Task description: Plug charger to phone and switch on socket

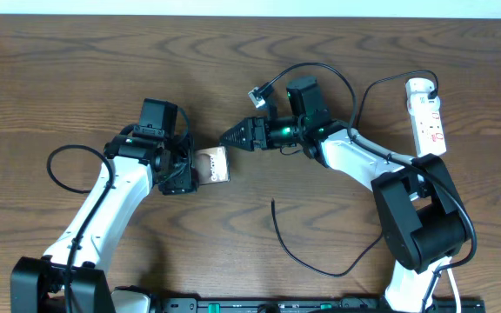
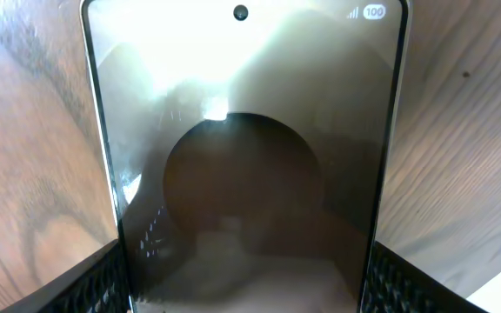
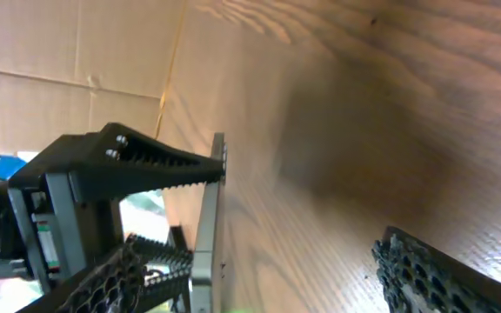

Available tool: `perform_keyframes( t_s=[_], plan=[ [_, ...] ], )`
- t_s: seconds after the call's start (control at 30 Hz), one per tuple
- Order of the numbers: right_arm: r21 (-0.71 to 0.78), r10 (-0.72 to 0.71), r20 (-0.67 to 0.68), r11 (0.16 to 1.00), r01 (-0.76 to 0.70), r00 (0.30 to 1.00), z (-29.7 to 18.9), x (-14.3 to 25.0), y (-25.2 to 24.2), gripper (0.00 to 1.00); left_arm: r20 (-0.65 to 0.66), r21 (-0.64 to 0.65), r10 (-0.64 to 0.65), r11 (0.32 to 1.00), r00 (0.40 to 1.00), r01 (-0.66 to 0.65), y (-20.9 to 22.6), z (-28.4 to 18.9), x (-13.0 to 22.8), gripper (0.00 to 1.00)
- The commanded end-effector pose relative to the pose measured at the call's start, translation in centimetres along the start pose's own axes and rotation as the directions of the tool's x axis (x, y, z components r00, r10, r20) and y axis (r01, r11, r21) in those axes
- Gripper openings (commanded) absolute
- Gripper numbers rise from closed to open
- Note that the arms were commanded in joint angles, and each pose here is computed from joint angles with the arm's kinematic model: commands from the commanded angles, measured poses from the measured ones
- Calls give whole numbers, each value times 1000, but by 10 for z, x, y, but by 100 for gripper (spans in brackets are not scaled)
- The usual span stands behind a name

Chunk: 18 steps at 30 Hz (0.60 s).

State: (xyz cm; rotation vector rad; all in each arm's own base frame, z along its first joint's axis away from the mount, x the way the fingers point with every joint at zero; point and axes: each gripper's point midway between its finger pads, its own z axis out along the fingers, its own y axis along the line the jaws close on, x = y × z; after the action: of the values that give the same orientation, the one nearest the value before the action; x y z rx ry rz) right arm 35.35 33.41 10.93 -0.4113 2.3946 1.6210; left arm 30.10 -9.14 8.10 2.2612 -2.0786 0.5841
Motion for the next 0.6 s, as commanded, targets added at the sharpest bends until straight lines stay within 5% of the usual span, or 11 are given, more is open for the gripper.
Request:
perform_keyframes(
  t_s=[0.0, 0.57],
  plan=[
    [25, -5, 8, 1000, 5, 1000, 8, -1, 3, 85, -30, 14, -73, 997, 997, 74, -4, 0, 6, 7],
    [-2, -35, -57, 999, 35, 998, 31, 21, 22, 86, -67, 29, -62, 998, 996, 64, -10, 3, 14, 7]
  ],
)
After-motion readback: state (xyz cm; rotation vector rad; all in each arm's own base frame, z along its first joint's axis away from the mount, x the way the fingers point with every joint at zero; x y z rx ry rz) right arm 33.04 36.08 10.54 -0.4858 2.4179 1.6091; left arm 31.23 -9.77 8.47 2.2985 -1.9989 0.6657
